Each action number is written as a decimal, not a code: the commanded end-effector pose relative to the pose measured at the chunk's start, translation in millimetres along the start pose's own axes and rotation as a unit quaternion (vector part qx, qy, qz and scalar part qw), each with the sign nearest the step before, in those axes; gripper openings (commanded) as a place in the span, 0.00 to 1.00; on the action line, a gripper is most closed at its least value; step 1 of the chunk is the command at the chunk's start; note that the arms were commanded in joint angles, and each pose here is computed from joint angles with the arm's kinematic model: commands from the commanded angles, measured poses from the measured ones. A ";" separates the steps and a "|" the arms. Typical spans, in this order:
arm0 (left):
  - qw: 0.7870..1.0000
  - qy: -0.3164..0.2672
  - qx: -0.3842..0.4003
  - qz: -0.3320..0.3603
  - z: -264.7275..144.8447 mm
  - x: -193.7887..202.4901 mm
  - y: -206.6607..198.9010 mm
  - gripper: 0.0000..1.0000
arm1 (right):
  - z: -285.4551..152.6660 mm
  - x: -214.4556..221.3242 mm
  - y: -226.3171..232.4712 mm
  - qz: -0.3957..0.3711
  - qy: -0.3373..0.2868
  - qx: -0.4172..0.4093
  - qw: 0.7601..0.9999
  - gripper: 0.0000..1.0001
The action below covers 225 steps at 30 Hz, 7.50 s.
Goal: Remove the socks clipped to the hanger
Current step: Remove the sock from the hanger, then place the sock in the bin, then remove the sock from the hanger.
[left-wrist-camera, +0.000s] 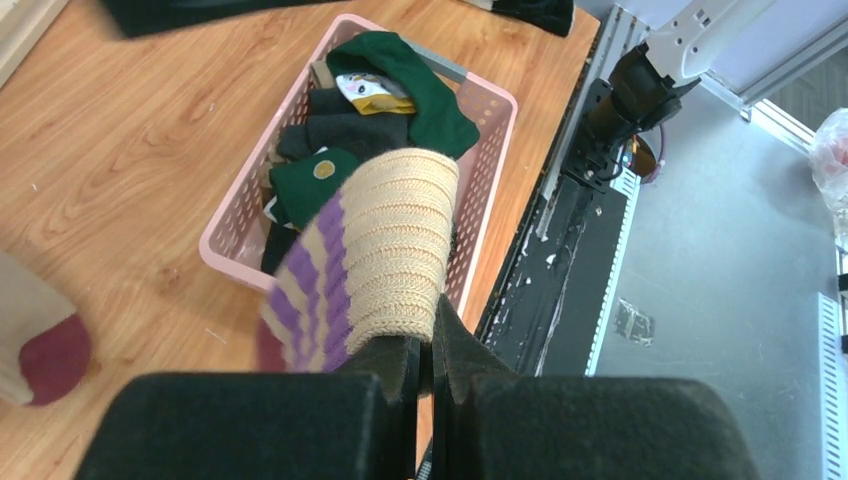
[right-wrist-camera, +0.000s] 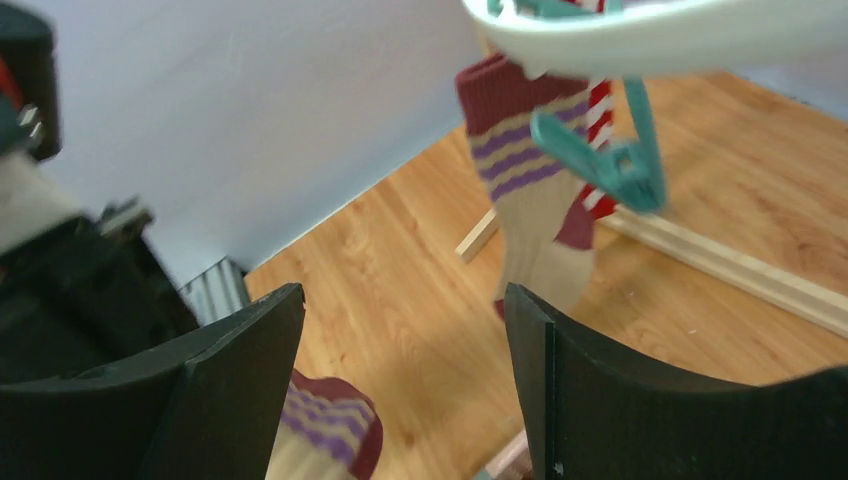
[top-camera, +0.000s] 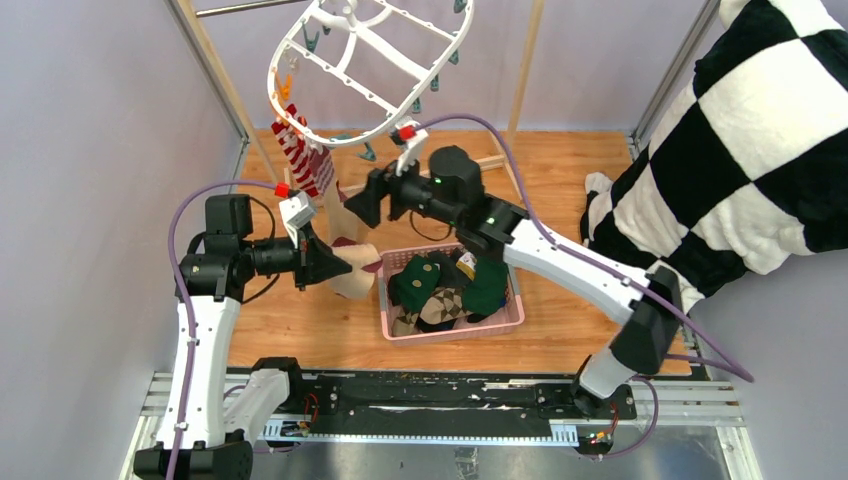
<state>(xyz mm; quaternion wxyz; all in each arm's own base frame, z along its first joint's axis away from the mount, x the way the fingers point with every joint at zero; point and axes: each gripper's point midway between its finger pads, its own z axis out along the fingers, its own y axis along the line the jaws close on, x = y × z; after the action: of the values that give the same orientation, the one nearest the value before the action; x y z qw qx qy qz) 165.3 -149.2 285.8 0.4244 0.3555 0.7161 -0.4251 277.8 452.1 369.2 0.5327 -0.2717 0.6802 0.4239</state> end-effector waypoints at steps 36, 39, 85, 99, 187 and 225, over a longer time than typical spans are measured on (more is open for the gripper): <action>0.995 0.025 -0.091 0.012 -10.0 -21.7 29.2 1.00 | -113.9 120.4 12.1 0.005 0.107 -0.172 0.979 0.00; 0.992 0.034 -0.120 0.016 -14.2 -20.9 37.4 1.00 | -125.1 151.9 -25.4 0.050 0.149 -0.109 0.982 0.00; 0.971 0.026 -0.232 -0.045 -48.7 -17.3 88.3 1.00 | -194.6 240.7 -175.9 0.150 0.193 0.256 0.935 0.20; 0.966 0.023 -0.249 -0.060 -61.3 -8.0 100.1 1.00 | -221.0 207.7 -187.4 0.074 0.146 0.319 0.934 0.42; 0.941 0.046 -0.289 -0.168 -131.5 24.2 133.7 0.89 | 206.3 1.4 -82.1 -0.122 -0.341 0.073 0.929 0.00; 0.998 -0.023 -0.058 0.018 -45.7 -53.3 18.2 0.94 | -63.8 -27.8 80.1 0.225 -0.198 -0.335 0.893 0.00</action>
<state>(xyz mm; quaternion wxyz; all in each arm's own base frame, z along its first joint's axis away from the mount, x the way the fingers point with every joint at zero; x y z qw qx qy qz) 189.2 -99.4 323.1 0.4455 0.3021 0.7580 -0.3684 198.7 446.8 403.6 0.4709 -0.1962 0.4551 0.7298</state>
